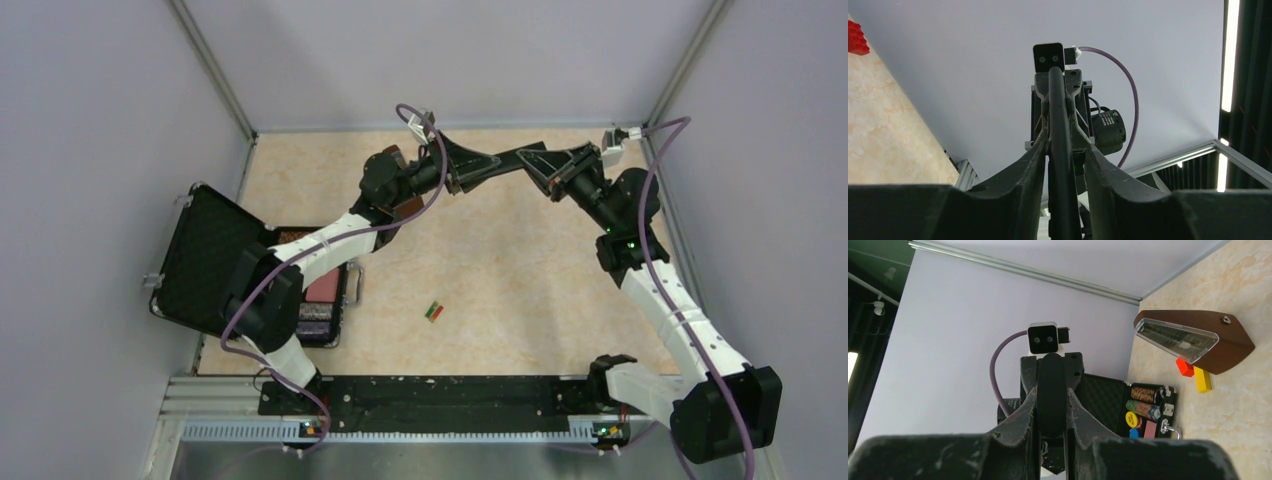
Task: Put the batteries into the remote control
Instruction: Adjust the remote control.
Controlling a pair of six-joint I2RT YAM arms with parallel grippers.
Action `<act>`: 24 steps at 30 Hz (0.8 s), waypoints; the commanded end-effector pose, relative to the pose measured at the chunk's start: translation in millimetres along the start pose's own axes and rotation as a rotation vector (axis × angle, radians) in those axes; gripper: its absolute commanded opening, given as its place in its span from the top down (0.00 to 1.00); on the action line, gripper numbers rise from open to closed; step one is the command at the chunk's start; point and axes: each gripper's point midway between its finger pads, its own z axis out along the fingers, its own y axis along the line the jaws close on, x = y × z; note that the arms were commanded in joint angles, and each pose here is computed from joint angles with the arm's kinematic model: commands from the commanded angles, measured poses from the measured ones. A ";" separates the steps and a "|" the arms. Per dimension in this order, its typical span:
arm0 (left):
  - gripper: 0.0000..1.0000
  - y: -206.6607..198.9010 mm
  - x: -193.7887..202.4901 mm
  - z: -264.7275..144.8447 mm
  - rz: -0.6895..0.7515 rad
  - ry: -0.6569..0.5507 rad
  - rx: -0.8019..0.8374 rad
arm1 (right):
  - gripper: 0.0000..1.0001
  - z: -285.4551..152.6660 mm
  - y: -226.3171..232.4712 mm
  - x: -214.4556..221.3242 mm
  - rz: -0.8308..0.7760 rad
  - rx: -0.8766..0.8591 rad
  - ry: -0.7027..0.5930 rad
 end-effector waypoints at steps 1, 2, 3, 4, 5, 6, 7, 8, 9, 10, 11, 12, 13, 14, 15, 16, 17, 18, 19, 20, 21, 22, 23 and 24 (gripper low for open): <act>0.67 -25.6 -6.2 5.3 0.068 -0.015 0.064 | 1.00 -2.3 8.5 5.7 -0.027 -0.029 0.022; 0.73 -25.8 -6.2 5.5 0.071 -0.013 0.064 | 1.00 -1.7 7.1 5.9 -0.026 -0.023 0.023; 0.80 -25.4 -5.9 5.5 0.071 -0.011 0.063 | 1.00 -1.4 5.7 6.1 -0.025 -0.020 0.026; 0.87 -25.9 -5.1 5.6 0.075 -0.007 0.064 | 1.00 -1.0 5.1 6.5 -0.025 -0.020 0.029; 0.96 -25.0 -5.0 5.5 0.080 -0.005 0.060 | 1.00 -0.7 4.2 7.7 -0.023 -0.016 0.036; 1.00 -23.6 -4.6 5.3 0.085 -0.003 0.052 | 1.00 -0.6 3.1 8.5 -0.022 -0.012 0.041; 1.00 -22.1 -4.4 4.6 0.096 -0.001 0.040 | 0.94 -1.2 2.6 9.6 -0.020 -0.007 0.047; 1.00 -20.4 -4.6 3.5 0.109 0.002 0.027 | 0.80 -1.8 -0.6 9.8 -0.021 0.011 0.050; 1.00 -18.3 -4.5 2.0 0.122 0.008 0.008 | 0.61 -2.9 -2.3 10.7 -0.038 0.029 0.055; 1.00 -14.9 -5.3 -0.2 0.135 0.016 -0.019 | 0.47 -4.1 -1.5 9.6 -0.071 0.050 0.054; 1.00 -11.6 -7.3 -3.3 0.146 0.028 -0.050 | 0.36 -6.5 -3.5 8.0 -0.123 0.079 0.051; 1.00 -8.2 -8.8 -7.5 0.136 0.040 -0.081 | 0.27 -9.6 -8.2 6.6 -0.173 0.119 0.051; 1.00 -10.2 -9.8 -11.8 0.130 0.054 -0.090 | 0.21 -11.9 -6.6 5.1 -0.230 0.129 0.057; 1.00 -13.1 -8.6 -16.8 0.121 0.078 -0.092 | 0.17 -14.3 -7.6 4.6 -0.279 0.146 0.070; 1.00 -15.3 -7.6 -20.9 0.113 0.097 -0.098 | 0.15 -16.0 -5.8 6.4 -0.321 0.145 0.097; 1.00 -19.9 -5.9 -24.3 0.116 0.118 -0.103 | 0.14 -16.1 -2.4 9.4 -0.355 0.125 0.132; 1.00 -21.5 -2.6 -27.1 0.116 0.148 -0.116 | 0.14 -15.2 2.1 13.7 -0.385 0.096 0.173; 1.00 -21.9 -0.1 -29.7 0.122 0.175 -0.132 | 0.14 -14.5 6.3 18.2 -0.406 0.071 0.215; 1.00 -21.6 2.5 -32.5 0.117 0.201 -0.156 | 0.14 -12.2 6.8 22.5 -0.419 0.055 0.256; 1.00 -20.8 5.0 -35.7 0.113 0.227 -0.177 | 0.14 -10.8 7.1 28.0 -0.423 0.037 0.301; 1.00 -21.9 6.7 -38.8 0.111 0.245 -0.187 | 0.15 -9.2 6.0 32.9 -0.421 0.024 0.344; 1.00 -24.5 8.2 -42.1 0.108 0.260 -0.187 | 0.15 -7.6 2.5 36.9 -0.412 0.019 0.381; 1.00 -27.7 10.3 -45.2 0.103 0.277 -0.182 | 0.17 -6.7 -1.0 41.9 -0.398 0.010 0.421; 1.00 -30.2 10.7 -47.8 0.099 0.290 -0.177 | 0.18 -6.0 -3.7 46.6 -0.385 -0.004 0.460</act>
